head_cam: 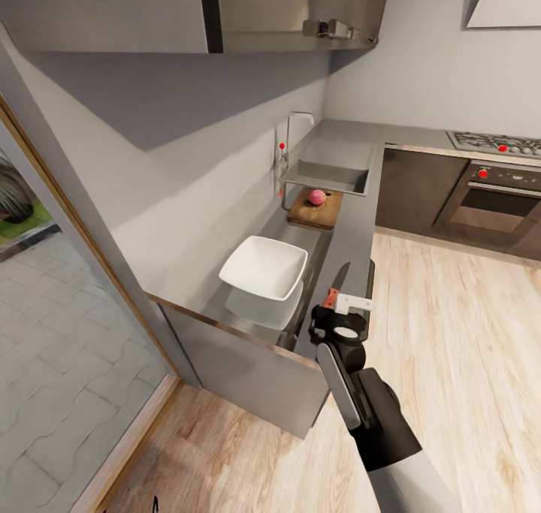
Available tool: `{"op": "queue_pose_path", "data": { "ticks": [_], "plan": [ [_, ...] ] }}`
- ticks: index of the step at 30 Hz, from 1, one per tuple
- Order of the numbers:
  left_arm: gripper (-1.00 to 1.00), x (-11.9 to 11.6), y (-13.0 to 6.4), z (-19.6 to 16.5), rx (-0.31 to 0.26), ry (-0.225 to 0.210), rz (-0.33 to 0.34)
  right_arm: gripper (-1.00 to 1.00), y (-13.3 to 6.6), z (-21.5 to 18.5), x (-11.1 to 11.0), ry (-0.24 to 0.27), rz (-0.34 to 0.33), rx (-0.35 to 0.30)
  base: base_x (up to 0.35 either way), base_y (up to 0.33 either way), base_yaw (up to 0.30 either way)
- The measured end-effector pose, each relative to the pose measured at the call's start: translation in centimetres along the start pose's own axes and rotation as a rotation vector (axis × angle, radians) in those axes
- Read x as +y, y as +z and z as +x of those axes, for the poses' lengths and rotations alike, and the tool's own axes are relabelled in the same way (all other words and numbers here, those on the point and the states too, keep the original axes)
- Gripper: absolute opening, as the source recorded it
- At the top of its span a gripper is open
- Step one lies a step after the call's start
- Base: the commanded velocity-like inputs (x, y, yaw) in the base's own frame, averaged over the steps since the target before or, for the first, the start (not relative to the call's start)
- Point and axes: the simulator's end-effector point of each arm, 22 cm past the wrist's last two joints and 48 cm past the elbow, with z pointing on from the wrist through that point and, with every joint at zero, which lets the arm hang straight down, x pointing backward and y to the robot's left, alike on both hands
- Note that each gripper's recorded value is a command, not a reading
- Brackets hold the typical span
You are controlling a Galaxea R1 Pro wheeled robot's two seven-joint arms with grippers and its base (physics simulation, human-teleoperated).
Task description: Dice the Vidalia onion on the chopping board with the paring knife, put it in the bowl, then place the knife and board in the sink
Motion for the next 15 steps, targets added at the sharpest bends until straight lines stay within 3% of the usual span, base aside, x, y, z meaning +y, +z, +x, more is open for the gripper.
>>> {"op": "queue_pose_path", "data": {
  "ticks": [15],
  "plan": [
    [1.00,-0.02,-0.01,0.02,0.001,0.000,0.000,1.00,-0.11,0.05,0.33,-0.009,-0.004,-0.002,0.000,0.000,0.000]
  ]
}}
